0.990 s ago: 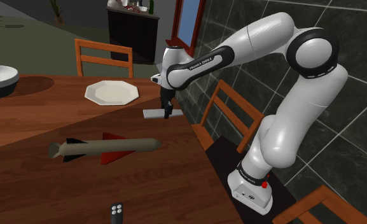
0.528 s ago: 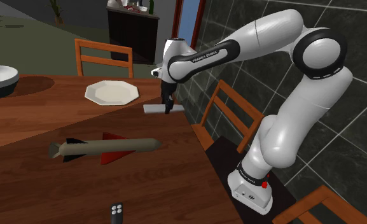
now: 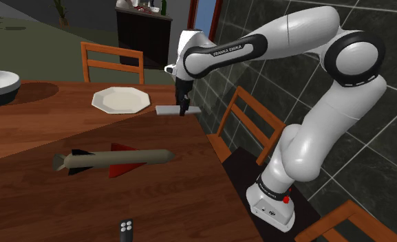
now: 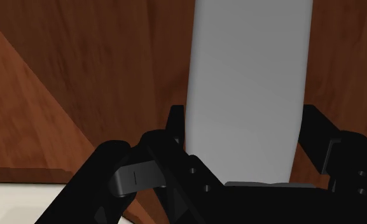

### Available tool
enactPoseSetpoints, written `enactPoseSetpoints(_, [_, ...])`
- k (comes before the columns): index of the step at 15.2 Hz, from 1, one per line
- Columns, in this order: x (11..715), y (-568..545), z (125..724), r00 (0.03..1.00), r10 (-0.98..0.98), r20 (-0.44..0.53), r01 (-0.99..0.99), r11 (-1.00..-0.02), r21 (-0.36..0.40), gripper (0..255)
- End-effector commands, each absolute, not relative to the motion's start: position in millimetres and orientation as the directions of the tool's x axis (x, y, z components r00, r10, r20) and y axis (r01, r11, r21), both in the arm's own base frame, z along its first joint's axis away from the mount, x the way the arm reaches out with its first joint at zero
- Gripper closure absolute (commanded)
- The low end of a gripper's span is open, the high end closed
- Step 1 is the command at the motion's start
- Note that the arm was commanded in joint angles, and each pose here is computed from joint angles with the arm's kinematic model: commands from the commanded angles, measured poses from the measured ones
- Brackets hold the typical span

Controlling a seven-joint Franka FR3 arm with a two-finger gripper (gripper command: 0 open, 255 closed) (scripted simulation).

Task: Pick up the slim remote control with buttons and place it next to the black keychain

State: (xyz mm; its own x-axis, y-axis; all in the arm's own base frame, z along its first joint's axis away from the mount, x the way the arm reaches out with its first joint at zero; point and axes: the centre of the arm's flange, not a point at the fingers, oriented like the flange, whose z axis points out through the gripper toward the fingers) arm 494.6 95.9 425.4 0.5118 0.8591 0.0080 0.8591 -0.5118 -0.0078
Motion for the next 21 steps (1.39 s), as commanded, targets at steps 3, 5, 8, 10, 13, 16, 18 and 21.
enactPoseSetpoints(3, [485.4, 105.2, 436.6, 0.512, 0.859, 0.008, 0.859, -0.512, -0.008, 255])
enactPoseSetpoints(5, [466.8, 124.0, 436.7, 0.512, 0.859, 0.008, 0.859, -0.512, -0.008, 255])
enactPoseSetpoints(8, [438.9, 152.1, 436.9, 0.512, 0.859, 0.008, 0.859, -0.512, -0.008, 255])
enactPoseSetpoints(10, [420.3, 170.8, 437.1, 0.512, 0.859, 0.008, 0.859, -0.512, -0.008, 255])
enactPoseSetpoints(13, [392.4, 198.9, 437.2, 0.512, 0.859, 0.008, 0.859, -0.512, -0.008, 255])
enactPoseSetpoints(16, [364.5, 227.0, 437.4, 0.512, 0.859, 0.008, 0.859, -0.512, -0.008, 255])
enactPoseSetpoints(18, [345.9, 245.8, 437.6, 0.512, 0.859, 0.008, 0.859, -0.512, -0.008, 255])
enactPoseSetpoints(21, [318.1, 273.9, 437.7, 0.512, 0.859, 0.008, 0.859, -0.512, -0.008, 255])
